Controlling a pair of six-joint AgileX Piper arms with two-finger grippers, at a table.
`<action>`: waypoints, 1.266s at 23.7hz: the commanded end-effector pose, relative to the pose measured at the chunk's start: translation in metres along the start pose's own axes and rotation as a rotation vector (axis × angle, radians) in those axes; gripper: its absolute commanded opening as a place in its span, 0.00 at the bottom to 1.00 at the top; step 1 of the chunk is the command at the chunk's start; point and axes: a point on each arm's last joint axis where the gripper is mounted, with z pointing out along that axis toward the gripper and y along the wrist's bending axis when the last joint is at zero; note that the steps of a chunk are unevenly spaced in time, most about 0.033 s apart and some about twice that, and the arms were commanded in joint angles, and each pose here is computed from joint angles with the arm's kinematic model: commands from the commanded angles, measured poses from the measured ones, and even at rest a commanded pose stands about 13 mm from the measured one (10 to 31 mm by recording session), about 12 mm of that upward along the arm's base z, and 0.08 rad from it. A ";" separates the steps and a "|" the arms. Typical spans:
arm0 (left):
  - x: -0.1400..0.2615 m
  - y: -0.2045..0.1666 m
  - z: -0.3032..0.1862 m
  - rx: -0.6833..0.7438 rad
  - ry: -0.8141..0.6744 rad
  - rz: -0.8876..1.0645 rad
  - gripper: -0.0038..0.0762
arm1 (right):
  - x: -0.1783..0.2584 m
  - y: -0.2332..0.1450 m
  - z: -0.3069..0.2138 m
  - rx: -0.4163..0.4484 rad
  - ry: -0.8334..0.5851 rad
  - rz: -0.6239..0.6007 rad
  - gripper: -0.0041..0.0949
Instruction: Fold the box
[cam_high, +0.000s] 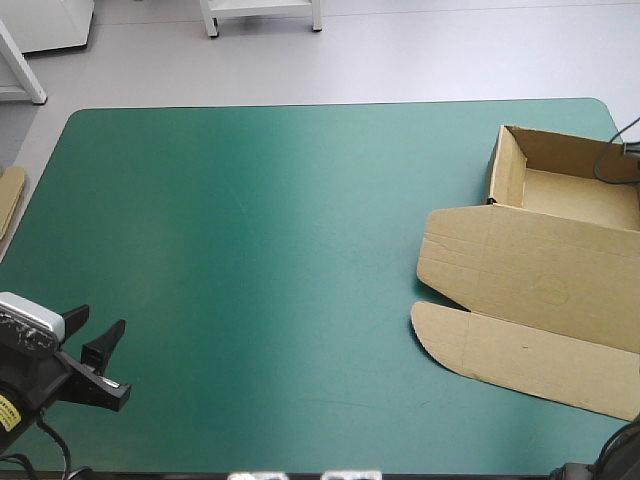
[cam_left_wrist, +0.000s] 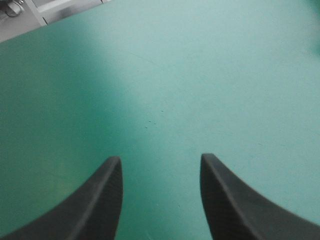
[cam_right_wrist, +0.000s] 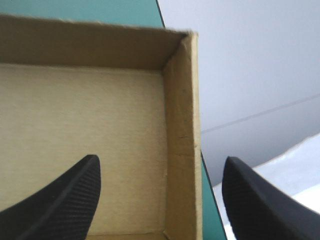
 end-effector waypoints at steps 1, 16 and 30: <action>-0.015 0.008 -0.007 -0.068 -0.090 0.033 0.48 | -0.013 0.022 -0.116 -0.143 -0.281 -0.032 0.65; 0.008 0.017 -0.049 -0.098 -0.219 -0.045 0.48 | 0.124 0.111 -0.382 -0.658 -0.737 -0.412 0.03; 0.022 0.004 -0.033 0.007 -0.171 -0.062 0.48 | 0.287 0.078 -0.295 -0.704 -0.833 -0.272 0.03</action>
